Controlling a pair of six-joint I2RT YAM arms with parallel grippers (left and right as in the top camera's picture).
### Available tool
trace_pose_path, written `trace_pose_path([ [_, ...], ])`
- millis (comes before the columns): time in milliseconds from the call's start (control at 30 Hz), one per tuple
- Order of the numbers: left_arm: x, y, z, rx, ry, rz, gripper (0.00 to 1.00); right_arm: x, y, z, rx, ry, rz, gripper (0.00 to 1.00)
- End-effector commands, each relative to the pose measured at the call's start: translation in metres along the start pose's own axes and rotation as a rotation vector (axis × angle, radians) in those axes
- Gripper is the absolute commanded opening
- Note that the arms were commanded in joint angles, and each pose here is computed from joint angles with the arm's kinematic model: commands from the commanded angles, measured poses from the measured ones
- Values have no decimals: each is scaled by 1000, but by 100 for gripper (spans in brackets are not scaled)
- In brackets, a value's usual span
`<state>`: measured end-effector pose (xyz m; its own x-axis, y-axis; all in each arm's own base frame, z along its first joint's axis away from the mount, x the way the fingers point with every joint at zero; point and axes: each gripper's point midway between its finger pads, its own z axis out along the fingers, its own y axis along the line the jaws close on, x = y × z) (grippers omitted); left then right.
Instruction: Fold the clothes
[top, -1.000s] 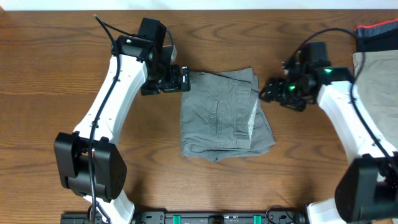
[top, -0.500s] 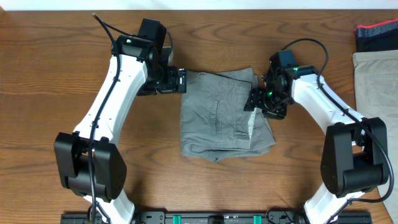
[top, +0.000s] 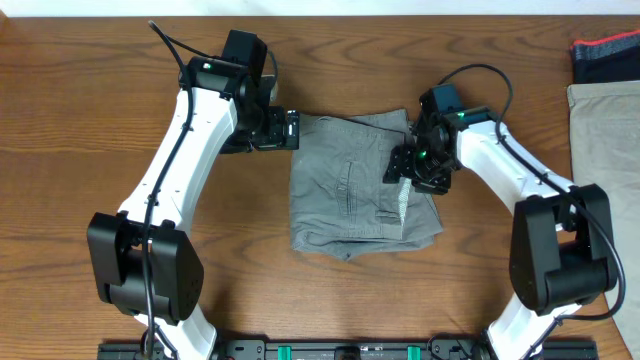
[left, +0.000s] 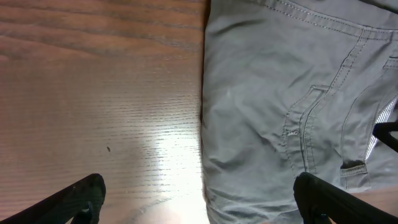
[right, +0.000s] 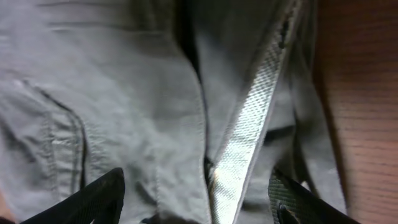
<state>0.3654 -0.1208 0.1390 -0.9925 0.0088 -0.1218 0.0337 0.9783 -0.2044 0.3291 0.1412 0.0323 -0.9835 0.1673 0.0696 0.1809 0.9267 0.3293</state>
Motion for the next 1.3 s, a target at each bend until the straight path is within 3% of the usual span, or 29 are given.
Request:
trace_pose_path([
  [0,1,4,-5,-12,-11,2,98,3,-5,8,25,15,12,72],
  [700,1,4,-5,-12,-11,2,98,16,-3,24,14,31,12,68],
  [1267,1,4,-5,-12,-11,2,98,0,0,24,9,-33,-30,18],
])
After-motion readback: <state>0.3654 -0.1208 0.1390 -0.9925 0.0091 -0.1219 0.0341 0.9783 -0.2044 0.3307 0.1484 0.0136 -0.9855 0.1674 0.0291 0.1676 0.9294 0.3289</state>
